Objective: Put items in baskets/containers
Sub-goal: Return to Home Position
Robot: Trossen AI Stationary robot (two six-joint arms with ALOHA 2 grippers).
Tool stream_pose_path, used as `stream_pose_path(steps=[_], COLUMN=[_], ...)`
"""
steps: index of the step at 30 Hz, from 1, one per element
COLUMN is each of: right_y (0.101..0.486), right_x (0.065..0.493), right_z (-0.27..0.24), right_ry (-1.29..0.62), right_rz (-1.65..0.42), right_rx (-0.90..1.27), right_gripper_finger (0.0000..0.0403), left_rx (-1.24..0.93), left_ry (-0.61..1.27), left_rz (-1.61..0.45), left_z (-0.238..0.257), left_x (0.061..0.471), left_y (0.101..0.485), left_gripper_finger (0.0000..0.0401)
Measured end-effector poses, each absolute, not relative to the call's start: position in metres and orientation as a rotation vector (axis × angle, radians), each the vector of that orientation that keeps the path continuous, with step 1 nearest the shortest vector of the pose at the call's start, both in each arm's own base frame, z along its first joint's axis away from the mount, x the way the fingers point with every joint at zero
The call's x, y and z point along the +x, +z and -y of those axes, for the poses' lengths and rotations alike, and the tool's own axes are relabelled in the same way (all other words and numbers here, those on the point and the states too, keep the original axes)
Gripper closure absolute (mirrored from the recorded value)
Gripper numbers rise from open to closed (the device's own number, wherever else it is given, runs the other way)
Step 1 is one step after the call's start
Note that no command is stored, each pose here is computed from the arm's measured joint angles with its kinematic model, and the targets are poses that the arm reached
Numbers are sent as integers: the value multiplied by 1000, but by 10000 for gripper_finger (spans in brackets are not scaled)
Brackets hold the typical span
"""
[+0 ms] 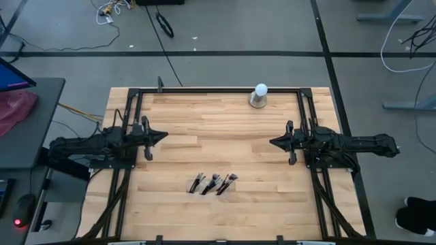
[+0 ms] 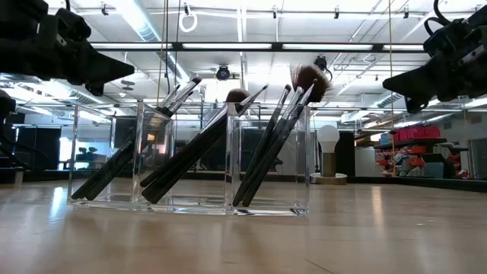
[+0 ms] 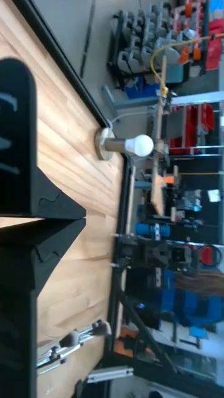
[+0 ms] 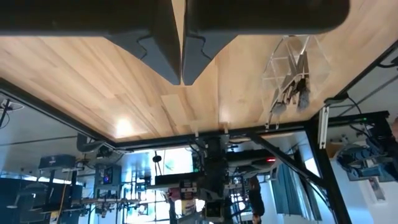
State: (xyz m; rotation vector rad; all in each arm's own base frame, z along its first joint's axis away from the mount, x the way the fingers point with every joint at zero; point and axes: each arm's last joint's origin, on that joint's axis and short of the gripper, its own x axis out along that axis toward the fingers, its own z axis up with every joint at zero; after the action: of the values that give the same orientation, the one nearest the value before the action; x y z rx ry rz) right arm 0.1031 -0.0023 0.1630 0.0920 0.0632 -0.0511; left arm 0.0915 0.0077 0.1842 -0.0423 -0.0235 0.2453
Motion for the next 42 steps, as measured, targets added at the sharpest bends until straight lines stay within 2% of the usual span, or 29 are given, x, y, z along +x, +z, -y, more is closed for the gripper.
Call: stream_pose_path(steps=[6, 12, 31, 42], right_y=[163, 163, 164, 180], right_x=[103, 103, 102, 96], right_z=[2, 2, 0, 0], right_ry=[-51, -51, -31, -21], right_rz=[-62, -62, -51, 124], right_rx=[92, 92, 91, 94], right_gripper_finger=[383, 383, 382, 382], left_rx=[-40, 69, 43, 31], left_ry=[180, 54, 56, 50], left_rz=[50, 13, -3, 51], left_z=[-6, -3, -3, -1], left_x=[97, 98, 100, 97], left_y=[170, 168, 166, 170], left_gripper_finger=[395, 395, 376, 376])
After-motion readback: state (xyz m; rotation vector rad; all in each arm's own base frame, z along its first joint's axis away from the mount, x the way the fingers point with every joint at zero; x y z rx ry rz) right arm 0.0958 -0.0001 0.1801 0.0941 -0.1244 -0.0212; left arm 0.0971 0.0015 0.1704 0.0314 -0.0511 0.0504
